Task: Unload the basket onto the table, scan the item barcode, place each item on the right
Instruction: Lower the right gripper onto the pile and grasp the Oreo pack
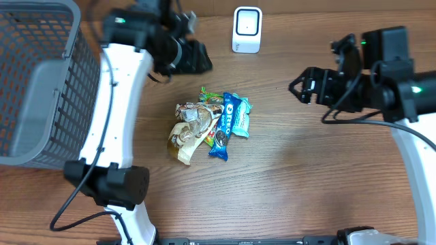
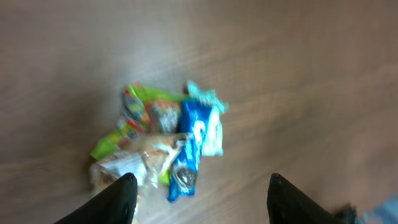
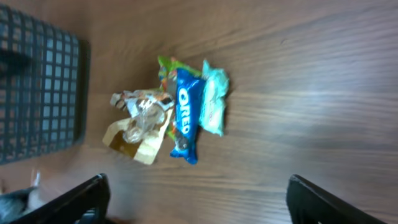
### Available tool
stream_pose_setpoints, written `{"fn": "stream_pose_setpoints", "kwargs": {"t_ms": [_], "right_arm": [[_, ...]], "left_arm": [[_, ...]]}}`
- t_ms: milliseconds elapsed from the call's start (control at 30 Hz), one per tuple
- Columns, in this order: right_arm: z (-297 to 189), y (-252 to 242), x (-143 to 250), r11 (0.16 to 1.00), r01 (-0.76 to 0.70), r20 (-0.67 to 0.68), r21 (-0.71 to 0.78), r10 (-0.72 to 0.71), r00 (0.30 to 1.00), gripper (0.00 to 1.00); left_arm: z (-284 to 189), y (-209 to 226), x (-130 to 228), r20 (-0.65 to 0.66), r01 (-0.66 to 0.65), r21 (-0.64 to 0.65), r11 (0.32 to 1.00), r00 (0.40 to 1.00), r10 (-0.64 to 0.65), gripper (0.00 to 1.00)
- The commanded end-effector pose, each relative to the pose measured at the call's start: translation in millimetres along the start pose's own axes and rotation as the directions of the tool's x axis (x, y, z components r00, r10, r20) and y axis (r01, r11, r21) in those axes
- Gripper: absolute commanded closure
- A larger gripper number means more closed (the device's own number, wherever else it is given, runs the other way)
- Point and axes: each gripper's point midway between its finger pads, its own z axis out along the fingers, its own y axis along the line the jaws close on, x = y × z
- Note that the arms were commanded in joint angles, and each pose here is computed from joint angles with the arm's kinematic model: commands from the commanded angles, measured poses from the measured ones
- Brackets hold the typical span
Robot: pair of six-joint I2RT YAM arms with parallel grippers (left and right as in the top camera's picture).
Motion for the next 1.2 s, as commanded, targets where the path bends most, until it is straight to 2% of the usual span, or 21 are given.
{"fn": "stream_pose_setpoints", "kwargs": {"t_ms": [0, 100, 233, 367, 500, 633, 867, 1167], "right_arm": [[21, 15, 5, 0.999, -0.041, -0.061, -0.011, 0.040, 0.997, 0.14], [47, 17, 15, 0.996, -0.067, -0.114, 0.062, 0.074, 0.991, 0.18], [80, 16, 31, 0.980, -0.097, -0.160, 0.174, 0.126, 0.979, 0.18], [112, 28, 50, 0.975, -0.072, -0.225, 0.209, 0.119, 0.967, 0.20], [143, 45, 66, 0.980, -0.003, -0.275, 0.198, 0.059, 0.960, 0.25], [167, 43, 72, 0.962, 0.004, -0.251, 0.273, 0.067, 0.966, 0.28], [196, 51, 66, 0.957, 0.041, -0.181, 0.288, 0.012, 0.983, 0.36], [235, 36, 81, 0.938, 0.052, -0.221, 0.343, 0.027, 0.975, 0.46]], "left_arm": [[-36, 6, -18, 0.112, -0.028, -0.046, 0.999, 0.993, 0.033, 0.41], [-47, 18, -25, 0.151, -0.015, -0.108, 0.994, 0.988, 0.031, 0.40], [-47, 27, -24, 0.149, -0.005, -0.148, 0.989, 0.988, 0.028, 0.37], [-47, 33, -25, 0.150, 0.000, -0.180, 0.984, 0.988, 0.027, 0.34], [-48, 34, -26, 0.155, 0.002, -0.192, 0.981, 0.987, 0.029, 0.24], [-47, 35, -26, 0.155, 0.002, -0.192, 0.981, 0.988, 0.029, 0.01], [-47, 34, -26, 0.154, 0.001, -0.191, 0.982, 0.988, 0.029, 0.00], [-48, 34, -26, 0.154, 0.001, -0.192, 0.981, 0.988, 0.029, 0.00]]}}
